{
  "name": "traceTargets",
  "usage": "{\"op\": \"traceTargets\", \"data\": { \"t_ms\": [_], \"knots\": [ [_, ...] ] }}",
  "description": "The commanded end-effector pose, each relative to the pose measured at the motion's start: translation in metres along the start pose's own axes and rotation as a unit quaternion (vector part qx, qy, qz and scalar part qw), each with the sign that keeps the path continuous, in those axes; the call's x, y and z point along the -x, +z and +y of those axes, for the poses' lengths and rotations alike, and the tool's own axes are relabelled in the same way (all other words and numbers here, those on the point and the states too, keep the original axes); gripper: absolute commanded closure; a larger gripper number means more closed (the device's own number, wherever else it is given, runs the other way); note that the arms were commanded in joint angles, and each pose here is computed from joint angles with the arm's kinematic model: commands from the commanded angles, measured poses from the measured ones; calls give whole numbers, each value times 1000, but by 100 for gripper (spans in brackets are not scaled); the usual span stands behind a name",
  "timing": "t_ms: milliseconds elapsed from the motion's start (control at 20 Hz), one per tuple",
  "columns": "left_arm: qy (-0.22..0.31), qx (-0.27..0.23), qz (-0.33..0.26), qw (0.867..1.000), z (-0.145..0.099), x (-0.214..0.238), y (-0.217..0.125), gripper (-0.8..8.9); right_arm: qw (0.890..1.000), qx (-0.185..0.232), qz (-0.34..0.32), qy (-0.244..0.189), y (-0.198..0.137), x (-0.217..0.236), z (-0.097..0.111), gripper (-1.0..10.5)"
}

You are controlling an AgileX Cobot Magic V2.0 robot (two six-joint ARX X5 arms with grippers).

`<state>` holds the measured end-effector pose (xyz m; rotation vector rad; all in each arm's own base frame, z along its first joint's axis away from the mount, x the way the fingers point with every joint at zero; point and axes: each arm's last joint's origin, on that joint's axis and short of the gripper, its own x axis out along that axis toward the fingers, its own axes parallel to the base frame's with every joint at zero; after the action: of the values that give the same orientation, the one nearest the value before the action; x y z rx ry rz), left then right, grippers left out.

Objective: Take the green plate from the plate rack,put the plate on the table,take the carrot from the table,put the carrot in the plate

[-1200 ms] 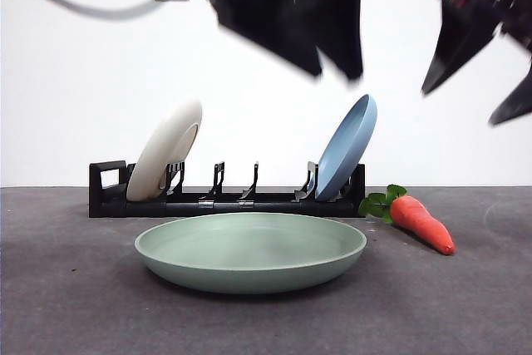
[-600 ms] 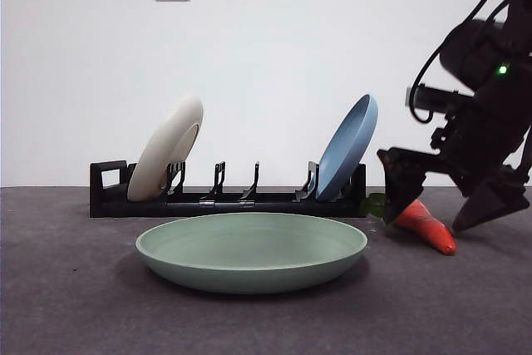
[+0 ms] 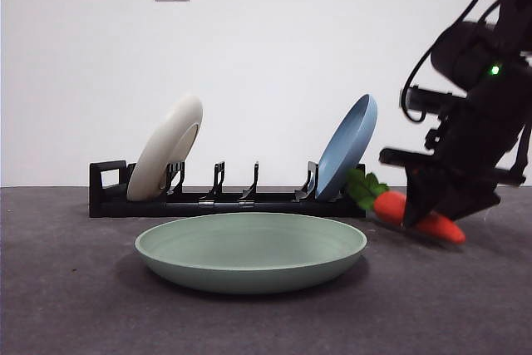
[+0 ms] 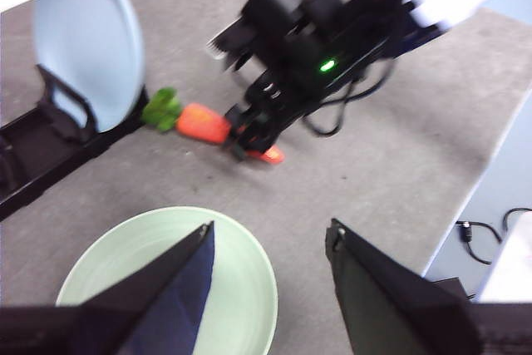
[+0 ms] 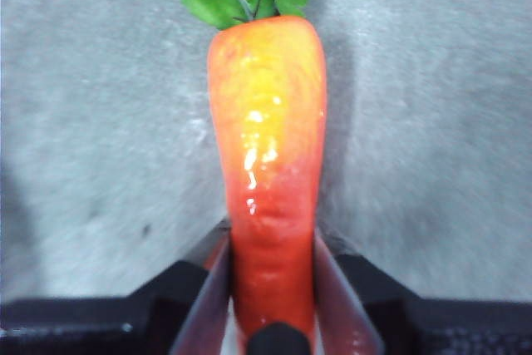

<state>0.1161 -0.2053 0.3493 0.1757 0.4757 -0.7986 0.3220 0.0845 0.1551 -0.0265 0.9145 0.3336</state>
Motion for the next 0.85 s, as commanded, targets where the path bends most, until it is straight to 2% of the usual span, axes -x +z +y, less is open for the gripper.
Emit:
{"op": "traceTargets", "data": {
  "t_ms": [50, 150, 300, 550, 700, 850],
  "knots": [
    [3, -1, 7, 1000, 0, 0, -2, 585, 1000, 4, -10, 11, 6, 23, 12, 963],
    [3, -2, 11, 1000, 0, 0, -3, 585, 999, 21, -14, 26, 7, 42, 28, 963],
    [3, -2, 13, 1000, 0, 0, -3, 585, 995, 60, -35, 75, 9, 58, 65, 963],
    [3, -4, 23, 1000, 0, 0, -5, 585, 983, 118, -30, 139, -7, 44, 127, 963],
    [2, -6, 29, 1000, 0, 0, -6, 585, 982, 132, -9, 133, -21, 19, 148, 963],
    [3, -7, 33, 999, 0, 0, -7, 585, 982, 136, 25, 129, -35, -5, 152, 963]
  ]
}}
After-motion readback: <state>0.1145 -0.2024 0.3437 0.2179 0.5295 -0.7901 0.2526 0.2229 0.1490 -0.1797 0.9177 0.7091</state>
